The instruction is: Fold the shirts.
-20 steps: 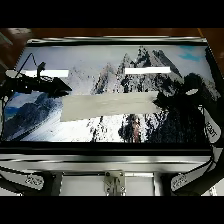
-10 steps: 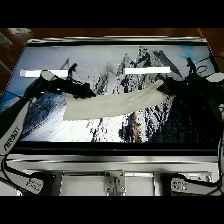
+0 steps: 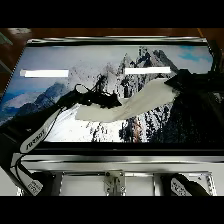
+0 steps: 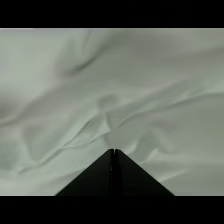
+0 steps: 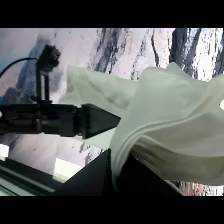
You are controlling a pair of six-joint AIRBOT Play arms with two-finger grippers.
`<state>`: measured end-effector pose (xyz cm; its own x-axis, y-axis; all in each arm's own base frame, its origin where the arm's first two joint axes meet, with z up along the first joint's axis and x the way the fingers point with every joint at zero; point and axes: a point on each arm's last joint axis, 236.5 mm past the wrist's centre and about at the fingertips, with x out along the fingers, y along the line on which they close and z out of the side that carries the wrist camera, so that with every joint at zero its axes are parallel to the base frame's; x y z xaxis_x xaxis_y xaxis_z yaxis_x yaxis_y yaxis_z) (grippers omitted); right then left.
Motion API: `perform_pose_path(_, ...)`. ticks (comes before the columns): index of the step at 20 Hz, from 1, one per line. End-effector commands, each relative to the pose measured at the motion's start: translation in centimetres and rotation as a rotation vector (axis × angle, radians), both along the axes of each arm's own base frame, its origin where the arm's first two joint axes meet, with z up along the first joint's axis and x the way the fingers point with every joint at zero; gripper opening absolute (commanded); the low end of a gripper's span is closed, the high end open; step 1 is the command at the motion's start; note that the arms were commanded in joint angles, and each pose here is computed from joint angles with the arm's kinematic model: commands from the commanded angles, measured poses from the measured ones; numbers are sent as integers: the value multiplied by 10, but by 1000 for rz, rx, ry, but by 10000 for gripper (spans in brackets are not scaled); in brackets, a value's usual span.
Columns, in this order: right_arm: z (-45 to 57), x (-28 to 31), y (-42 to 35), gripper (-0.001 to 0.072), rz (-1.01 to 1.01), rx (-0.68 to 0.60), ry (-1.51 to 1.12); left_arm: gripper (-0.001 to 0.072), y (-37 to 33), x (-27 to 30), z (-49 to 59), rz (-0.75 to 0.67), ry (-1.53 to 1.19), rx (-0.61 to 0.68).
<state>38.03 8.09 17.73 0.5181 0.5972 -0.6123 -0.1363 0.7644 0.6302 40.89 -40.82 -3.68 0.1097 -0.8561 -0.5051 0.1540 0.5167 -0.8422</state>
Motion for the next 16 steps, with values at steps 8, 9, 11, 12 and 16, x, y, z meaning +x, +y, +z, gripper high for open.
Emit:
perform_pose_path(8, 9, -18, 10, 61, -9, -2, 29, 33, -103, -23, -6, -6, 97, -235)
perform_pose_path(9, 8, -17, 11, 60, -8, -13, 30, 32, -97, -17, 0, -11, 59, -228)
perform_pose_path(11, 5, -12, 13, 60, -25, -42, 19, 31, -70, 0, 15, -25, -28, -156)
perform_pose_path(12, 5, -7, 15, 60, -31, -51, 3, 31, -49, 8, 25, -37, -69, -109)
perform_pose_path(16, -4, 16, 54, 60, 9, -36, -41, 31, 61, 37, 77, -55, -238, 118)
